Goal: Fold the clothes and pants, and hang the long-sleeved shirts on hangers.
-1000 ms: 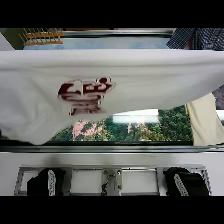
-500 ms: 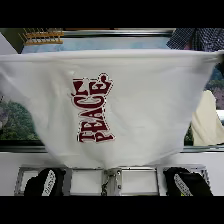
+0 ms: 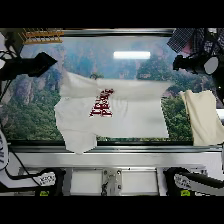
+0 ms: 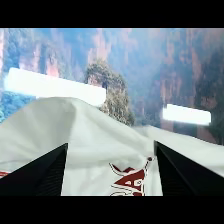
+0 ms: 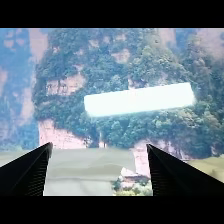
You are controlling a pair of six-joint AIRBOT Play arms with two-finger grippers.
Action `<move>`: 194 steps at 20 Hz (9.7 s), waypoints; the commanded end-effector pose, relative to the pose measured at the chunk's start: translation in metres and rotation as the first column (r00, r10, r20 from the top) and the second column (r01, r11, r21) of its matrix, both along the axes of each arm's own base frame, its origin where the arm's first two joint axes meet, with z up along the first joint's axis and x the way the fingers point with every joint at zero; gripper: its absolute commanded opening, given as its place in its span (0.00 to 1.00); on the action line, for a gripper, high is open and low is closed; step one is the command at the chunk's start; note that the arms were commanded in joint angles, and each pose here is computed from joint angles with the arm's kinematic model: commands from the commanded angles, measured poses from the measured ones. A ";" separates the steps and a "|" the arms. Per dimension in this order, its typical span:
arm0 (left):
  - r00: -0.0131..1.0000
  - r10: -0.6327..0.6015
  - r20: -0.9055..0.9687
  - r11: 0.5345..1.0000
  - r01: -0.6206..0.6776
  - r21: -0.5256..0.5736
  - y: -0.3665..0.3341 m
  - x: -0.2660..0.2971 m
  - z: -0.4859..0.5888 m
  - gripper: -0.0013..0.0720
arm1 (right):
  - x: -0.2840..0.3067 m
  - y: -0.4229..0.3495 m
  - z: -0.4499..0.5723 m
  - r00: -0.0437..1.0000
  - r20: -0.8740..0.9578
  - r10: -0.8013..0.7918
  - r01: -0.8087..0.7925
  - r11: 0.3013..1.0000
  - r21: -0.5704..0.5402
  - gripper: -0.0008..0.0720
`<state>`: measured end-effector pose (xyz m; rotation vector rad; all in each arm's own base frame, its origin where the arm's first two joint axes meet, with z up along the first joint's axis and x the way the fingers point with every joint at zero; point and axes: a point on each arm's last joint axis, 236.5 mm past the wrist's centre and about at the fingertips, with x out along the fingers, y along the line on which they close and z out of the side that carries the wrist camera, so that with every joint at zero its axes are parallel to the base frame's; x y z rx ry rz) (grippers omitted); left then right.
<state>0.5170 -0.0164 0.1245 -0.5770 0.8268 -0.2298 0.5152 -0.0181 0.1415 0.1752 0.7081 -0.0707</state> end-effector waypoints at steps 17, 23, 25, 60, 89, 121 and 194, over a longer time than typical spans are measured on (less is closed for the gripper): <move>0.772 0.098 -0.628 0.995 -0.071 0.068 0.030 -0.268 -0.238 0.79 | -0.152 0.040 -0.052 0.982 -0.171 0.076 -0.049 0.987 0.156 0.75; 0.763 -0.001 -0.646 1.000 -0.003 -0.005 -0.008 -0.249 -0.246 0.58 | -0.152 0.040 -0.052 0.982 -0.172 0.076 -0.049 0.987 0.156 0.68; 0.781 -0.019 -0.624 1.000 0.012 -0.014 -0.020 -0.237 -0.244 0.51 | -0.154 0.040 -0.054 0.980 -0.183 0.076 -0.048 0.987 0.156 0.68; 0.897 -0.056 -0.437 0.995 0.085 0.047 -0.026 -0.203 -0.167 0.03 | -0.199 0.013 -0.185 0.928 -0.363 -0.085 0.203 0.932 0.301 0.02; 0.985 0.053 0.162 0.991 -0.072 0.113 -0.010 -0.174 0.123 0.03 | -0.139 0.015 0.131 0.979 0.142 0.143 -0.147 0.989 0.016 0.02; 0.928 0.007 -0.372 0.992 0.041 0.122 0.000 -0.126 -0.201 0.58 | -0.095 0.080 -0.223 0.831 -0.539 0.138 -0.011 0.973 0.232 0.29; 0.736 -0.067 -0.674 0.996 0.094 0.005 -0.049 -0.380 -0.164 0.03 | -0.275 0.019 -0.168 0.669 -0.741 0.055 0.086 0.985 0.151 0.02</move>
